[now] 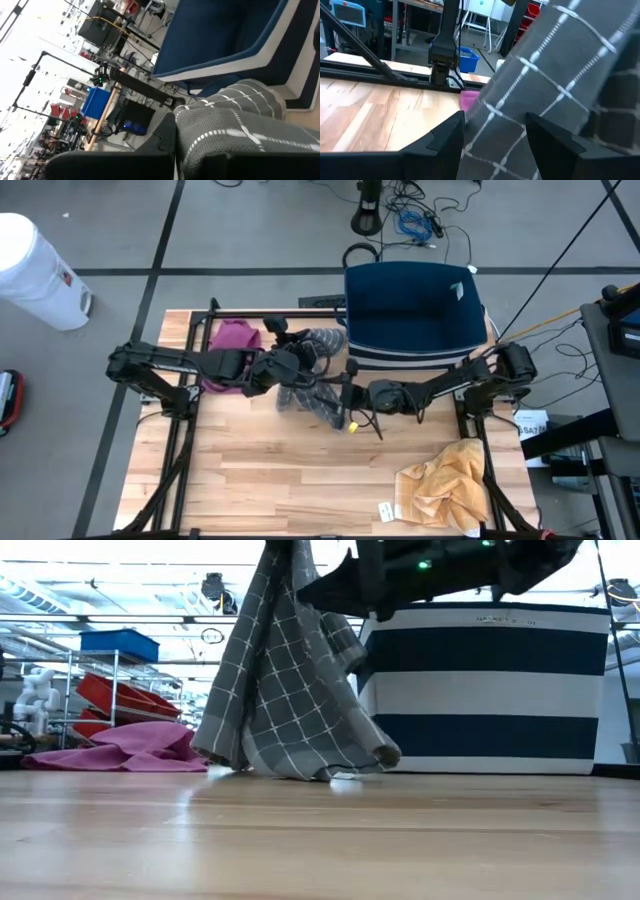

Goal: Fold towel
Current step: Fold the gray checkered towel

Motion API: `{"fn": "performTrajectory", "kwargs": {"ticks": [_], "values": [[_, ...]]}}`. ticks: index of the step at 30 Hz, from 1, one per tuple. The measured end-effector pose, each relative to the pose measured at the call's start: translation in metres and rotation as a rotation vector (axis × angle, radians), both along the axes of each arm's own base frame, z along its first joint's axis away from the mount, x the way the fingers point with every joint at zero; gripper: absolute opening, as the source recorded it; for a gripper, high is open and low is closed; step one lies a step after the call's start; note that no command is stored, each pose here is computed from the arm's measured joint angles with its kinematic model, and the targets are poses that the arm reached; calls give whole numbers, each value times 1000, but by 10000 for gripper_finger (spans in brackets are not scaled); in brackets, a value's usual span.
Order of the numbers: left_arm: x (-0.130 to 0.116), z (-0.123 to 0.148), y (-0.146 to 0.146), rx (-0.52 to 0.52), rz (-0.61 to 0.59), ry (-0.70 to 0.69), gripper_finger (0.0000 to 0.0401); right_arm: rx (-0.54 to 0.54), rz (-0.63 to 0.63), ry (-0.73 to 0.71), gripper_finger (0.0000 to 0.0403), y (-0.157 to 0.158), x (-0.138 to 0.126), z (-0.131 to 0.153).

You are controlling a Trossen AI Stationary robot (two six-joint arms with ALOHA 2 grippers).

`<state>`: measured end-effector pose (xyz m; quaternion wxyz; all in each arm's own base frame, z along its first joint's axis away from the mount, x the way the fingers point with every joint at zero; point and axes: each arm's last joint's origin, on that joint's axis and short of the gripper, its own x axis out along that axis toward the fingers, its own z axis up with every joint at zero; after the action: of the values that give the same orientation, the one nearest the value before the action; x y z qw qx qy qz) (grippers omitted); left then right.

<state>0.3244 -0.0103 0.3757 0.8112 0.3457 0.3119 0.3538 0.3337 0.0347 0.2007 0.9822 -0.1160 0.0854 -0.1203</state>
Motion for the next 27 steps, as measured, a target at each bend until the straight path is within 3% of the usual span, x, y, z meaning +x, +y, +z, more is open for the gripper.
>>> {"fn": "performTrajectory", "kwargs": {"ticks": [4,11,18,23,27], "values": [[4,-5,0,2,2,14,0,-15,-21,39,201,5,16,-4],[8,-9,-3,0,-6,24,0,-136,-352,154,201,3,21,-17],[9,-9,-5,0,-11,24,0,-117,-382,136,194,3,21,-16],[8,-9,-4,4,-1,23,0,-6,-289,61,182,12,23,-13],[10,-9,-3,-26,-19,-5,0,-19,-388,23,181,14,21,-10]]}}
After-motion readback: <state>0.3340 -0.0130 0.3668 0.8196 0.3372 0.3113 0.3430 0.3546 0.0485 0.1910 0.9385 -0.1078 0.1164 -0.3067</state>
